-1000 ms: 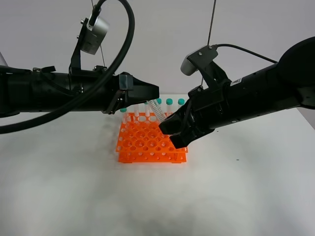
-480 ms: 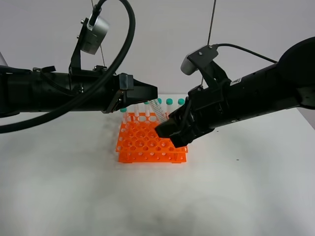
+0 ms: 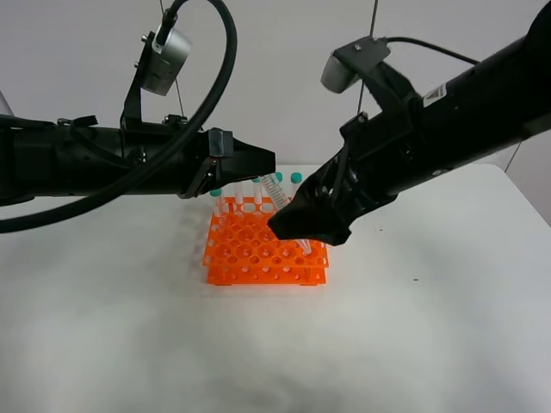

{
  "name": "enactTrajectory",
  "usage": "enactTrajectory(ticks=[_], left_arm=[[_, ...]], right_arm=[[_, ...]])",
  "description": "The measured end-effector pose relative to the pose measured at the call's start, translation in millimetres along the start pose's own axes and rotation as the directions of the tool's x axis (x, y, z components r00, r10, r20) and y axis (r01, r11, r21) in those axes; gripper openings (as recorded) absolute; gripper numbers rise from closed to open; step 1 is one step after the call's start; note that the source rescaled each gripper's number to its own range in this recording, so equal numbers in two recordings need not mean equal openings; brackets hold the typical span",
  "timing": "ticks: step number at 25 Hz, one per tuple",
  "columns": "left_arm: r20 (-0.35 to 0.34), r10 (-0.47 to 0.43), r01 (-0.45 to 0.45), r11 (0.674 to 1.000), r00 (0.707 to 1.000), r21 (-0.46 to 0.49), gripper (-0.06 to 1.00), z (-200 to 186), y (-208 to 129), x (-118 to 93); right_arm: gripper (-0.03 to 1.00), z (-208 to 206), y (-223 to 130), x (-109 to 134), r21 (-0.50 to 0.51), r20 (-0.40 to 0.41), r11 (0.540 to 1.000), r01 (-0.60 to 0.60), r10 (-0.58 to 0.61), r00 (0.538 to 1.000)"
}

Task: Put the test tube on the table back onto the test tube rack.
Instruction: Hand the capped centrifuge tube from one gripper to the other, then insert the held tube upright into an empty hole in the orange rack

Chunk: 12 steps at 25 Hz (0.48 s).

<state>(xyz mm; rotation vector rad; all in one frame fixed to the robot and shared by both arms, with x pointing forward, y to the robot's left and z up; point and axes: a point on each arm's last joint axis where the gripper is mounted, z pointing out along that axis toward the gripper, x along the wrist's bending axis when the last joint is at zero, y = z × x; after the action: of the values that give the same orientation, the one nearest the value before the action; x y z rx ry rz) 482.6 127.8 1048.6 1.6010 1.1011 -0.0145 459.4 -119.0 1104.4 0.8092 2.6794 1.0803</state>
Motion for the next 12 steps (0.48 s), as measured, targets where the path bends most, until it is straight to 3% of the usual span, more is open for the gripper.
enactTrajectory(ticks=[5, 8, 12], left_arm=[[0.000, 0.000, 0.000, 1.000, 1.000, 0.000, 0.01, 0, 0, 0], [0.000, 0.000, 0.000, 1.000, 1.000, 0.000, 0.01, 0, 0, 0], [0.000, 0.000, 0.000, 1.000, 1.000, 0.000, 0.01, 0, 0, 0]], right_arm=[[0.99, -23, 9, -13, 0.094, 0.141, 0.995, -0.028, 0.015, 0.990], [0.99, -33, 5, -34, 0.092, 0.220, 0.987, -0.134, 0.111, 0.969], [0.99, -48, -13, -75, 0.057, 0.333, 0.941, -0.335, 0.298, 0.895]])
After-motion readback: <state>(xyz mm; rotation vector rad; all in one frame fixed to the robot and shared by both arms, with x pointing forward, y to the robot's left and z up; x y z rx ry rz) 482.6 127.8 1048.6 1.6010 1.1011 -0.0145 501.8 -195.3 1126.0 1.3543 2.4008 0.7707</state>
